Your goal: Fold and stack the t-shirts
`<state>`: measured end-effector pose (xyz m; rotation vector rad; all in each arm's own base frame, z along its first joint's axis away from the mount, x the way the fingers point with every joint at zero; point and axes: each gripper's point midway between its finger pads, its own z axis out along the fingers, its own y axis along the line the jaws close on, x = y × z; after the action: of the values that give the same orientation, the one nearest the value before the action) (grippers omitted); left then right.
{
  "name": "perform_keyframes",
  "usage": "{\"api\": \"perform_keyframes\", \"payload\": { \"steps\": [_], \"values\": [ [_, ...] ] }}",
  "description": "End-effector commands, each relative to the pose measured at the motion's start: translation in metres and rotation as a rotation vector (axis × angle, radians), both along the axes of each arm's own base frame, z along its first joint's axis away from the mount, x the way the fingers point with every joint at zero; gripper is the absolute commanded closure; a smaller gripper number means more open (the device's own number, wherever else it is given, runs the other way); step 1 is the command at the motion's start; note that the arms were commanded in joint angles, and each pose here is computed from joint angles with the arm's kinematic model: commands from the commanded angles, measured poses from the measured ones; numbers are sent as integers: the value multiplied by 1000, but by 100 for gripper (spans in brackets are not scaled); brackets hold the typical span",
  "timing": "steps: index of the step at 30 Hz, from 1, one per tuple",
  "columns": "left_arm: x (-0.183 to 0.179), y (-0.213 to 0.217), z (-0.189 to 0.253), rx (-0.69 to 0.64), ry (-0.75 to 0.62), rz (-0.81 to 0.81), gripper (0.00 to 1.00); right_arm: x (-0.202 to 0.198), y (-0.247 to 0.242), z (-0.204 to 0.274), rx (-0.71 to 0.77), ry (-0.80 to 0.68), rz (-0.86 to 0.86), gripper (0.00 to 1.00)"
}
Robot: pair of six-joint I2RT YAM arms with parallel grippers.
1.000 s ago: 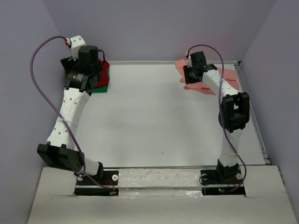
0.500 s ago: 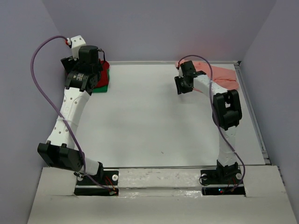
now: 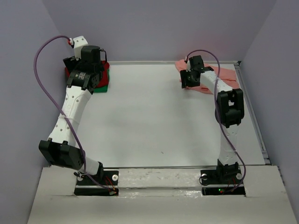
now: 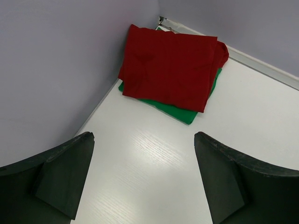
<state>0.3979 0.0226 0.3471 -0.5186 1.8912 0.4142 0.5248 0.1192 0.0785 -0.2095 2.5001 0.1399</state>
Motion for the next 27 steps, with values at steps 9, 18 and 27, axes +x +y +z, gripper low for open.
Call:
{"api": "perform_keyframes", "payload": {
  "steps": [9, 18, 27],
  "values": [
    [2, -3, 9, 8, -31, -3, 1, 34, 13, -13, 2, -24, 67, 33],
    [7, -8, 3, 17, -12, -11, 1, 41, 16, 4, 19, -54, 70, 39],
    [9, -9, -4, 18, 0, -11, 1, 37, 4, 14, -37, -72, 41, 39]
  ]
}}
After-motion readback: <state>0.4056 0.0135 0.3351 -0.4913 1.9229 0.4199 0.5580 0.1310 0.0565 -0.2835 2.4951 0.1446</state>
